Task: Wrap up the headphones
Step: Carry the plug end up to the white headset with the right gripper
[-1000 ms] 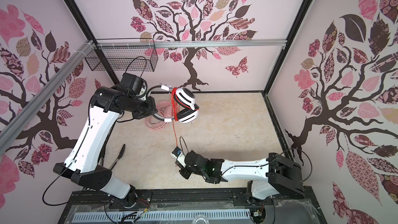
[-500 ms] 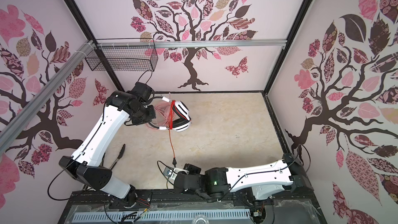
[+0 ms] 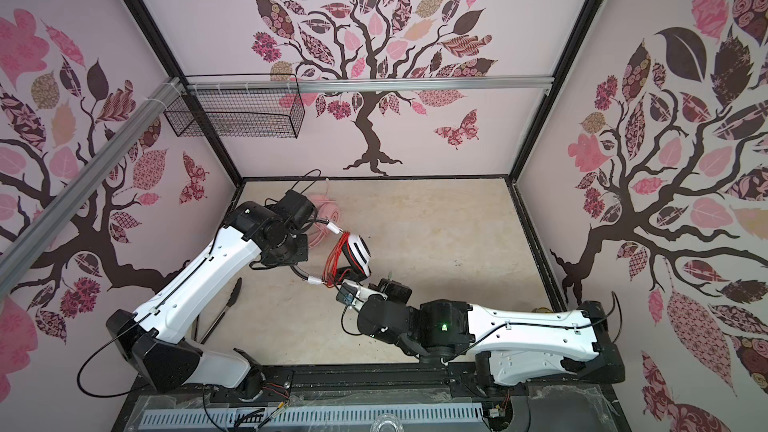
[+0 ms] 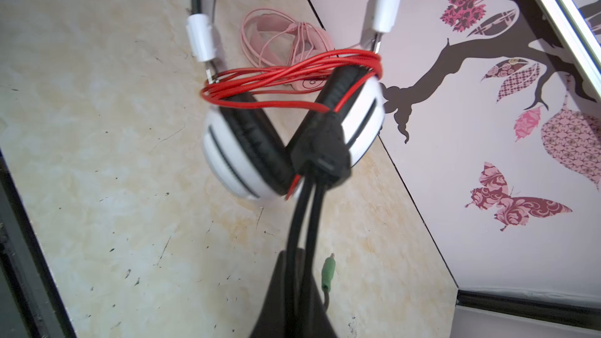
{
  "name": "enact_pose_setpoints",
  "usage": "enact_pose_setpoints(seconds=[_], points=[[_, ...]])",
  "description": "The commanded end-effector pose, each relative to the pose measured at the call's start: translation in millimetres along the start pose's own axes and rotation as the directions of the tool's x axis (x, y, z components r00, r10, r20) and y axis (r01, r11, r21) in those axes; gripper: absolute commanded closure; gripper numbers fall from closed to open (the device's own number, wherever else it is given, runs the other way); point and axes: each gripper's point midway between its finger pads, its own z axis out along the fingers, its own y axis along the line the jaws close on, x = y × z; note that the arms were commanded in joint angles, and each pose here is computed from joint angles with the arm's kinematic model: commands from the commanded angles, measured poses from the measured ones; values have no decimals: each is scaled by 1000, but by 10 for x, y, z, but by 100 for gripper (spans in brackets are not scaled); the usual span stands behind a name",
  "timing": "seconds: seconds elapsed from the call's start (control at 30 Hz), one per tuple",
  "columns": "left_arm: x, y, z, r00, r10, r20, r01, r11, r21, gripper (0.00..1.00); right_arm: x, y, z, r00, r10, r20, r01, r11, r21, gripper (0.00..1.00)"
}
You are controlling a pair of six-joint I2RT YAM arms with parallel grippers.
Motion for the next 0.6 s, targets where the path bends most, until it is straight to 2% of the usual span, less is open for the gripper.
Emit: enact_pose_setpoints(seconds=[0.0,0.1,0.23,0.57], points=[[82,-277,-52,997,57,52,-63,988,138,100,-22,-191,12,995,63,75,-59,997,-45,100],[233,-511,-97,987,147,68,-158,968,194,100,19,-216,76,991,101,88,-94,992,-85,100],[360,-623,-151,967,237,92,-250,952,177,100,67,-246,152,993,97,72,-90,992,-94,100],[444,-638,-165,962,259,84,-271,940,206,100,173,-409,243,978,191,90,-182,978,-99,100]])
